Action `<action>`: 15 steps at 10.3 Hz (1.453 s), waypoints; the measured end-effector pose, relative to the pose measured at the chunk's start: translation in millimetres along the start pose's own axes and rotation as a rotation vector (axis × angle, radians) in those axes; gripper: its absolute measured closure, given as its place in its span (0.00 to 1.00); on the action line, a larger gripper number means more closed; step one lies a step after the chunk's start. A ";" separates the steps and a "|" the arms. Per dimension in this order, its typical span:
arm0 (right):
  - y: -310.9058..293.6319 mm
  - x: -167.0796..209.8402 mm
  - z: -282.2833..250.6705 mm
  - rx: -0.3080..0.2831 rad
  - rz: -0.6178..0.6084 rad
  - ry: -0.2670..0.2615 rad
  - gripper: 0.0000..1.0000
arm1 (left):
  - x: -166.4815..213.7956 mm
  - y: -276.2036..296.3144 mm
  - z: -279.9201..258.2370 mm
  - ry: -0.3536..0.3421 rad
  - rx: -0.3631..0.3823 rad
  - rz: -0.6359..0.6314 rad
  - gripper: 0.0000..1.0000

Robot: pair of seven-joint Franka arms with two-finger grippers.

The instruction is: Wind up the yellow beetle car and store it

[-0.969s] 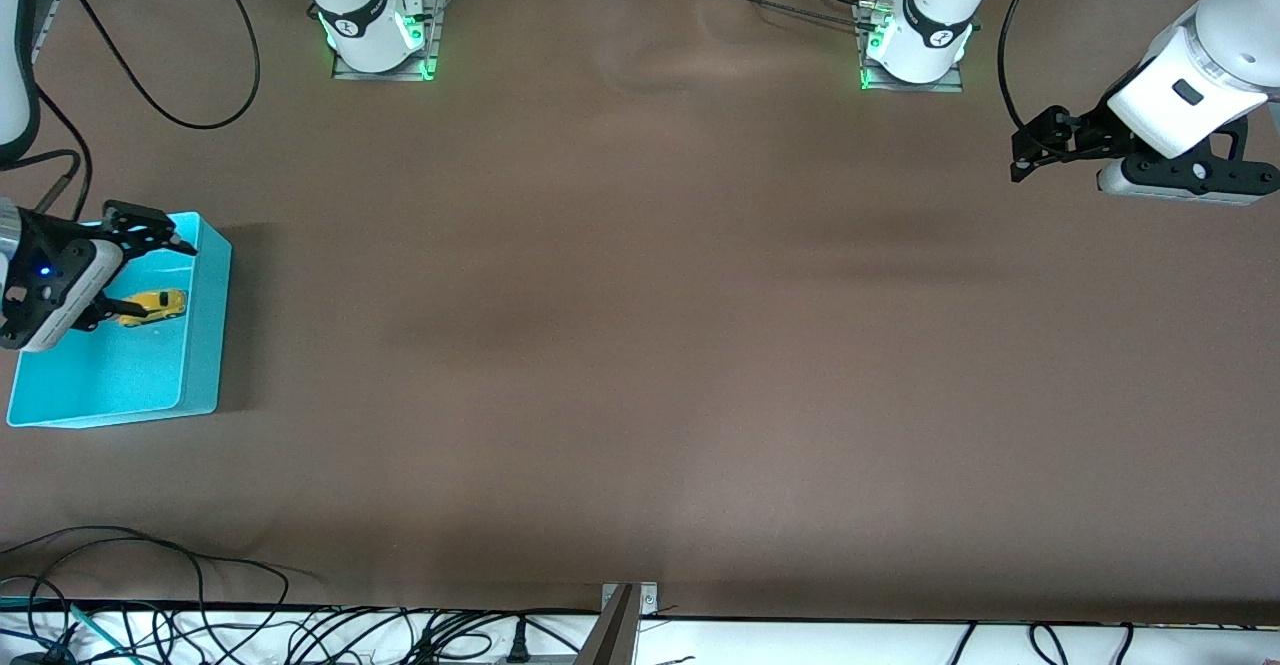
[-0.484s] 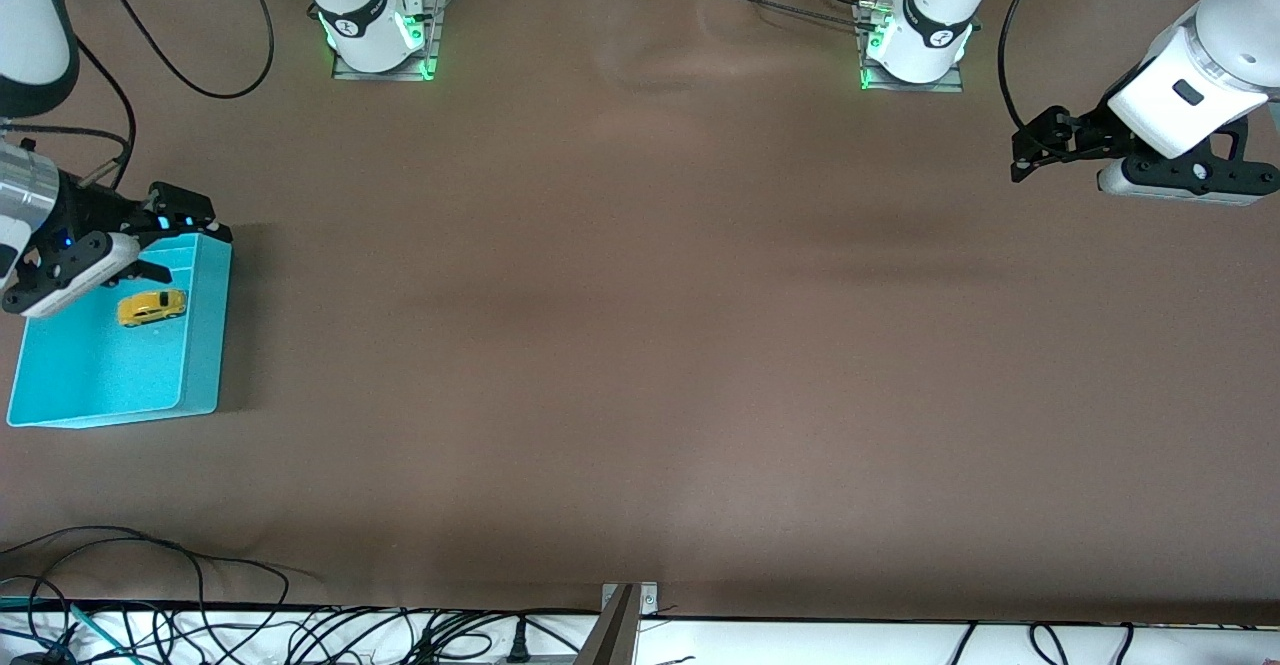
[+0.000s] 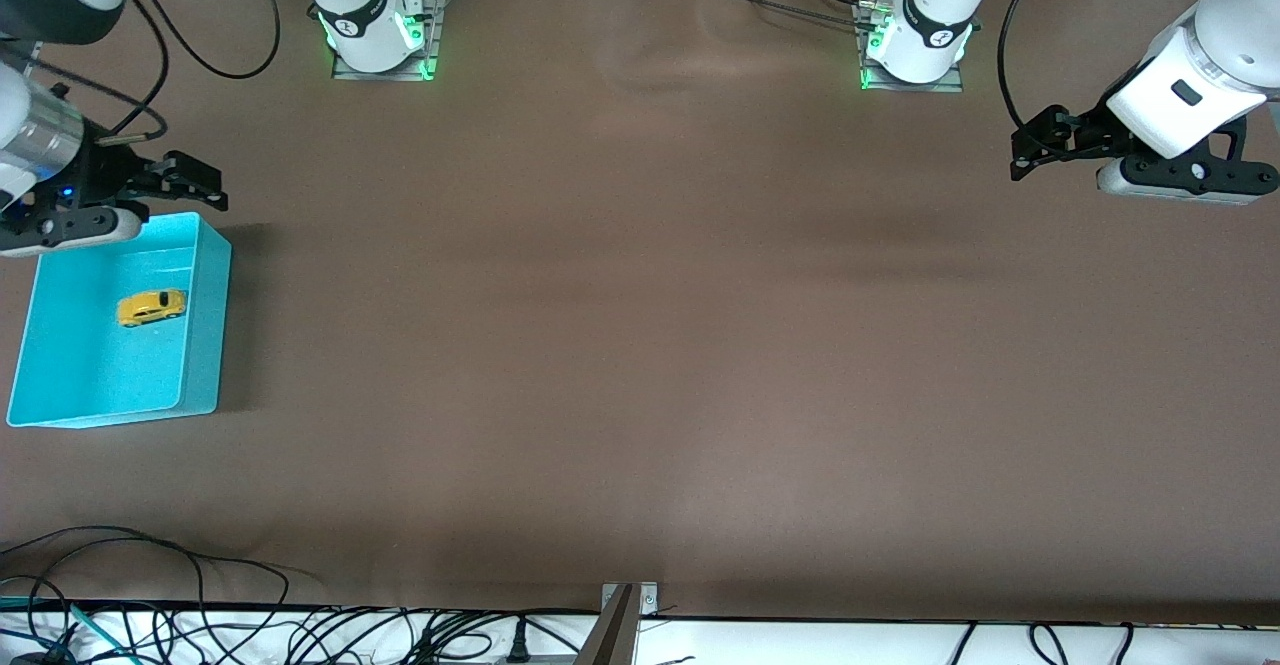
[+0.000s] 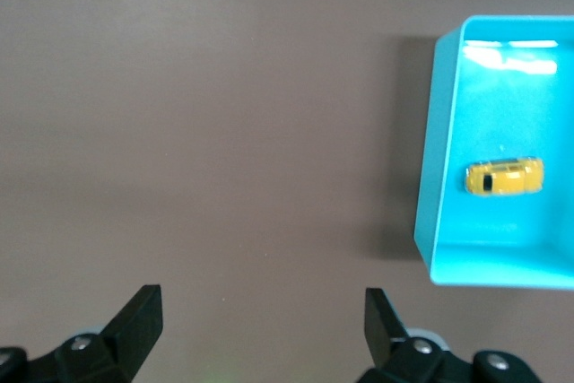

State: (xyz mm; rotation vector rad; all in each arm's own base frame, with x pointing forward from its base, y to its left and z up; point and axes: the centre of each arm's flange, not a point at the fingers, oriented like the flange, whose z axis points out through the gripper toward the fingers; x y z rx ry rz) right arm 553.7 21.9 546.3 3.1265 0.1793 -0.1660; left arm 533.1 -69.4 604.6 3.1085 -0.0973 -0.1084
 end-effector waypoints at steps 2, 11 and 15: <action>-10.9 -10.8 -9.7 -0.013 0.042 -0.013 0.00 | -1.0 -0.2 0.7 -0.009 0.000 0.000 0.00; 59.4 -27.1 -18.7 0.002 0.093 -0.009 0.00 | -1.8 -1.5 1.3 -0.017 0.001 -0.003 0.00; 58.4 -26.7 -19.8 0.001 0.091 -0.004 0.00 | -1.8 -1.5 1.4 -0.017 0.001 -0.003 0.00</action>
